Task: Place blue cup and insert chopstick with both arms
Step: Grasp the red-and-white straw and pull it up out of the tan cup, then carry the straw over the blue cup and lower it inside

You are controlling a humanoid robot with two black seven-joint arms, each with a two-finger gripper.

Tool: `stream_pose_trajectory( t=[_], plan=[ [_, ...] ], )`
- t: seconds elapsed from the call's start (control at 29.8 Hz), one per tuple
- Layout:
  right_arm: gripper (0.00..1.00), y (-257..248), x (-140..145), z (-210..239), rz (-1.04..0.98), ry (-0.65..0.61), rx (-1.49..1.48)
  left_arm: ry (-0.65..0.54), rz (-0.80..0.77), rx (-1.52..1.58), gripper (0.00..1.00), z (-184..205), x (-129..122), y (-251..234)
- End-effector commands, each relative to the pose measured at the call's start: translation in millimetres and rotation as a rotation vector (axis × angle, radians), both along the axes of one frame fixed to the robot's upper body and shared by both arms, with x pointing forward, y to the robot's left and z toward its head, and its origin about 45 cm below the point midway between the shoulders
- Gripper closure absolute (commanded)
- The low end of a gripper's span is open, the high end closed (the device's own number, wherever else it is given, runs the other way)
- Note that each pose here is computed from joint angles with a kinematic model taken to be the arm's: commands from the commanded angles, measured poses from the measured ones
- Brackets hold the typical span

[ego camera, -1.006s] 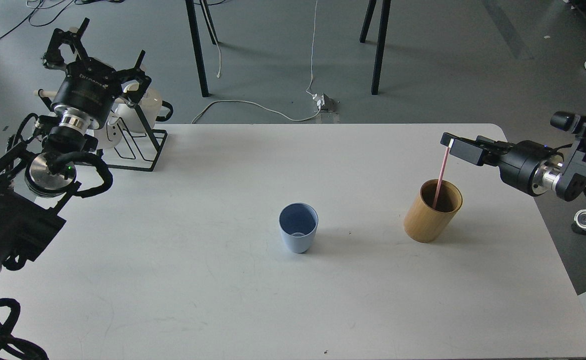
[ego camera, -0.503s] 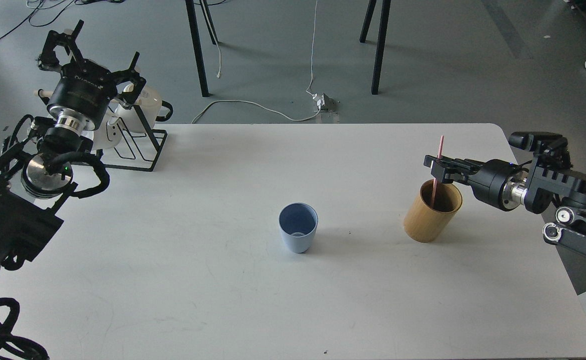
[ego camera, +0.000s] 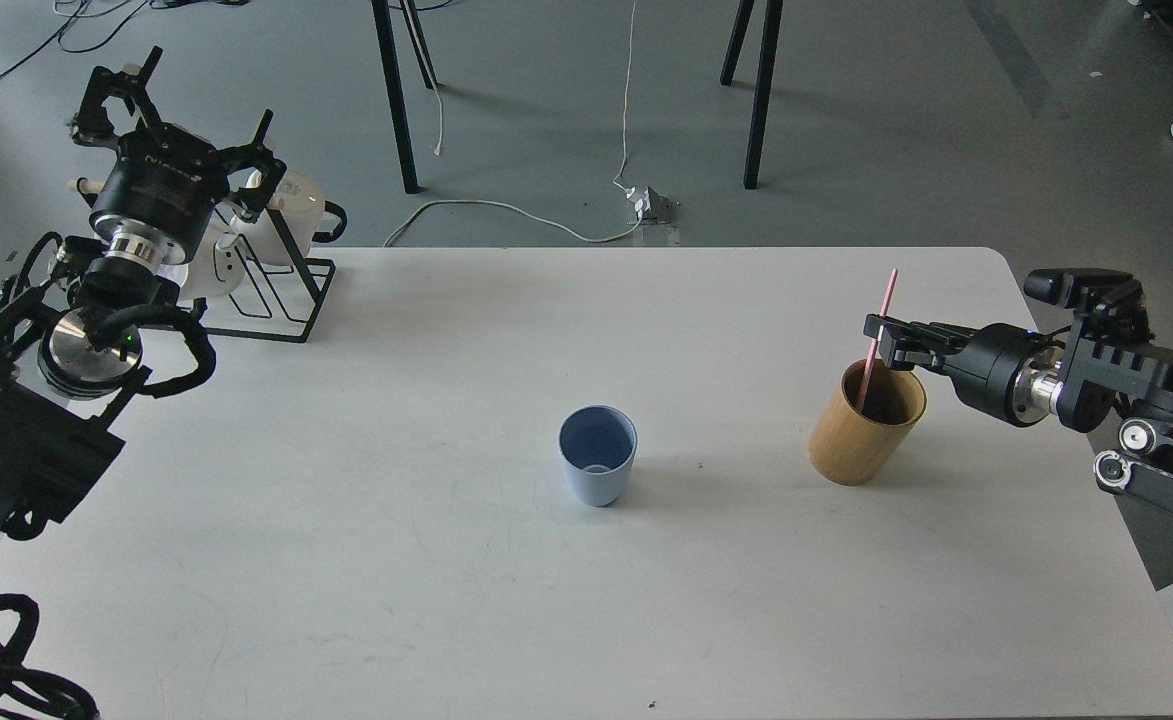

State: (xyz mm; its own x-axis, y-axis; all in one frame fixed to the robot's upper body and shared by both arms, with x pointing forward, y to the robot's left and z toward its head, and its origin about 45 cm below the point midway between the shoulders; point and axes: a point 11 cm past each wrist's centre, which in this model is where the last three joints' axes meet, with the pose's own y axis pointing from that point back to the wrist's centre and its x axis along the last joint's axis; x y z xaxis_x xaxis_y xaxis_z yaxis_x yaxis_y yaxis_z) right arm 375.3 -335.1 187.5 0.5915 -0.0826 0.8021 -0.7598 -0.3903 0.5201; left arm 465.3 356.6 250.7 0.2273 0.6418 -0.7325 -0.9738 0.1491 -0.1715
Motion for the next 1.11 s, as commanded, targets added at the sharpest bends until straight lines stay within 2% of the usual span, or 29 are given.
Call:
stream_pose_trajectory(
  t=[0.0, 0.1, 0.17, 0.34, 0.57, 0.87, 1.07],
  plan=[
    [0.97, -6, -1, 10, -0.004, -0.01, -0.002, -0.003, 0.001, -0.002, 0.0, 1, 0, 0],
    [0.97, -10, -8, 23, 0.007, -0.022, -0.002, -0.012, 0.0, 0.001, 0.0, 6, 2, -1],
    [0.97, -15, -5, 49, 0.007, -0.063, -0.012, -0.013, 0.005, 0.004, 0.0, 6, 3, 1],
    [0.97, -25, 16, 114, -0.003, -0.202, -0.039, -0.022, 0.01, 0.011, 0.0, 13, 7, 4],
    [0.97, 3, 43, 188, 0.053, -0.355, -0.025, -0.025, 0.012, 0.011, 0.0, 14, 7, 4],
    [0.98, 127, 61, 148, 0.246, -0.28, 0.124, -0.022, 0.011, 0.013, 0.0, 14, 7, 4],
    [0.99, 195, 52, 109, 0.314, -0.179, 0.243, -0.023, 0.012, 0.012, 0.0, 14, 7, 5]
  ],
)
